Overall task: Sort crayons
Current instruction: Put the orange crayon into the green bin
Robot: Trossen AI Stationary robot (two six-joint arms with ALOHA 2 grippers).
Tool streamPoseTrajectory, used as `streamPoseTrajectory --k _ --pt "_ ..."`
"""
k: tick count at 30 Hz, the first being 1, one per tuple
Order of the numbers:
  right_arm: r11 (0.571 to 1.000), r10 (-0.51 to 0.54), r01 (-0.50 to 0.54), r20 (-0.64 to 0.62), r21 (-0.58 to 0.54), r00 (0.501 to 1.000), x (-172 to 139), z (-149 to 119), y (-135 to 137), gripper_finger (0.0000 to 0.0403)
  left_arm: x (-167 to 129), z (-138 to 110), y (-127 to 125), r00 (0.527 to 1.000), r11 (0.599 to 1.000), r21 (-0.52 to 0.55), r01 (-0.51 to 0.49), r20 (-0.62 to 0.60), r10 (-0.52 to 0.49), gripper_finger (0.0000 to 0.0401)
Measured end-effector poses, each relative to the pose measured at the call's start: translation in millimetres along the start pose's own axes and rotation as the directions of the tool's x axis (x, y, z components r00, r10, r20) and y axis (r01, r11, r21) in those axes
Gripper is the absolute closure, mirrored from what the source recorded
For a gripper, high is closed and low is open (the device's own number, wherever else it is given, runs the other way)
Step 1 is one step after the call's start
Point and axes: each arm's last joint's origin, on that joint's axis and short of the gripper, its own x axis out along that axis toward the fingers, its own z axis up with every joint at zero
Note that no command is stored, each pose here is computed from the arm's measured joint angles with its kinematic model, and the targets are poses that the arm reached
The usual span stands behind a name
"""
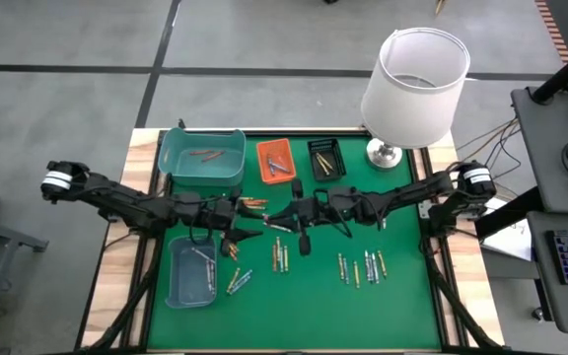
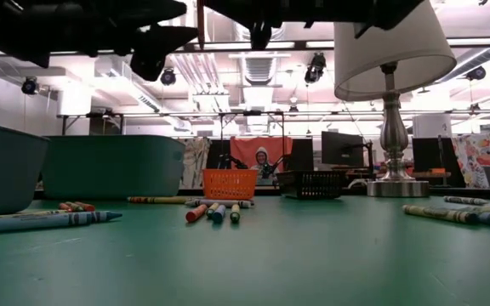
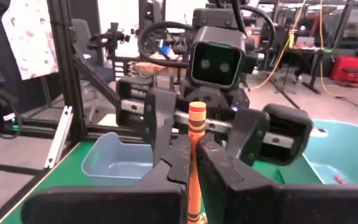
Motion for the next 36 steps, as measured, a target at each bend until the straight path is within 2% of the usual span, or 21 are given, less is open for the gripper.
streamPoseTrajectory --k 4,12,16,22,26,30,33,36 --pt "1.000 0.007 -0.007 0.021 -0.009 1.000 -1 4 -5 0.0390 7 -1 4 0.995 0.995 0.003 -0.095 -0.004 0.095 0.0216" --pt "0.999 -0.009 0.009 0.007 -0.043 1.000 2 0 -12 0.0390 36 8 2 0.995 0.992 0.082 -0.096 0.002 0.096 0.0225" --pt "0.999 -0.011 0.011 0.001 -0.041 1.000 2 -2 -12 0.0390 43 8 2 0.995 0.989 0.111 -0.097 -0.014 0.099 0.0272" --pt "0.999 -0.029 0.029 -0.008 -0.016 1.000 0 0 -15 0.0387 38 10 12 0.989 0.987 0.099 -0.130 -0.054 0.136 0.0385" --pt "0.998 -0.059 0.059 -0.021 -0.001 0.998 -2 -1 -24 0.0359 32 20 19 0.985 0.982 0.091 -0.164 -0.042 0.168 0.0388" --pt "0.991 -0.133 0.132 -0.042 -0.016 0.990 -4 -3 -37 0.0312 25 23 30 0.974 0.971 0.123 -0.205 -0.072 0.215 0.0397" --pt "0.983 -0.183 0.183 -0.034 -0.019 0.982 -8 0 -53 0.0279 18 28 44 0.951 0.957 0.131 -0.260 -0.136 0.277 0.0398" --pt "0.971 -0.237 0.236 -0.037 -0.025 0.971 -15 3 -72 0.0253 8 33 60 0.904 0.934 0.152 -0.323 -0.244 0.352 0.0398"
